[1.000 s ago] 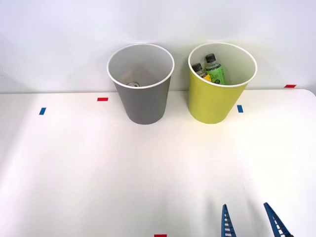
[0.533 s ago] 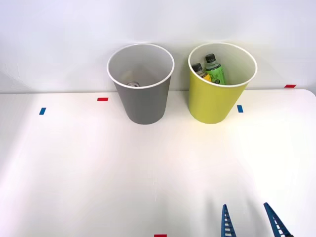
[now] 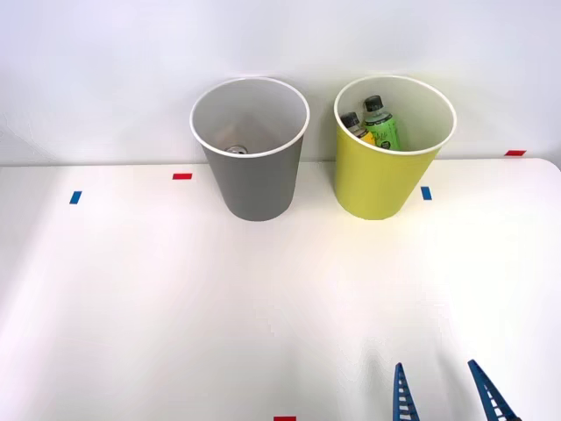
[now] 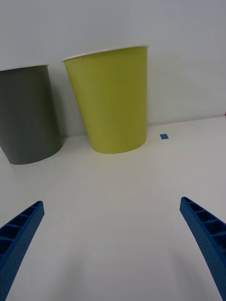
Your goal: Put cans in the gray bin, plastic bottles in the light green bin
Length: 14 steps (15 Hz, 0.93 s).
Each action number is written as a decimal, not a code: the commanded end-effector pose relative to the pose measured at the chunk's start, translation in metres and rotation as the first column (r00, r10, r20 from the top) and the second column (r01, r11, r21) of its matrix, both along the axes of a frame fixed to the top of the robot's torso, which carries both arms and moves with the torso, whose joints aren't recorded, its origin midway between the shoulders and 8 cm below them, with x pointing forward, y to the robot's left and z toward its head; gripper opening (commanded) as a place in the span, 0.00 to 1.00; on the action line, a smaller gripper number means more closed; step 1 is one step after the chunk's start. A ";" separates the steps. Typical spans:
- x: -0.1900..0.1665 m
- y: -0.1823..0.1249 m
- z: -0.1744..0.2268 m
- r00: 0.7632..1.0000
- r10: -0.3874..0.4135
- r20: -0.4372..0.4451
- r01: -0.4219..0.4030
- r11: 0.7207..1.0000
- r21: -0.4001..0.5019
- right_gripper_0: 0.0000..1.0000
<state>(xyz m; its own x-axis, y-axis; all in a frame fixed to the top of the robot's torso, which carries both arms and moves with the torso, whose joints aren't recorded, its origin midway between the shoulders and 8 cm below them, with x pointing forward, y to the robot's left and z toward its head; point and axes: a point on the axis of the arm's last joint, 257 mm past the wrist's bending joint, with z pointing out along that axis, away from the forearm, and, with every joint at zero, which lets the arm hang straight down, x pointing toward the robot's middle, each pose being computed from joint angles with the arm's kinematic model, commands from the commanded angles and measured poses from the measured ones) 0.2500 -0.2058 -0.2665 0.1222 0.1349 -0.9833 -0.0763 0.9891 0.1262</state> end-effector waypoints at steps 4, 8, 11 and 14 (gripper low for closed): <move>0.000 0.000 0.000 1.000 0.000 0.000 0.000 1.000 0.000 1.00; 0.000 0.000 0.000 1.000 0.000 0.000 0.000 1.000 0.000 1.00; 0.000 0.000 0.000 1.000 0.000 0.000 0.000 1.000 0.000 1.00; 0.000 0.000 0.000 1.000 0.000 0.000 0.000 1.000 0.000 1.00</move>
<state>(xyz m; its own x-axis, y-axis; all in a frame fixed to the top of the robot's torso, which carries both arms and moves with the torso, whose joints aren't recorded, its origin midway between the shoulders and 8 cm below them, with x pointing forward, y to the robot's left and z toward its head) 0.2500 -0.2058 -0.2665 0.1220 0.1348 -0.9833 -0.0762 0.9891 0.1262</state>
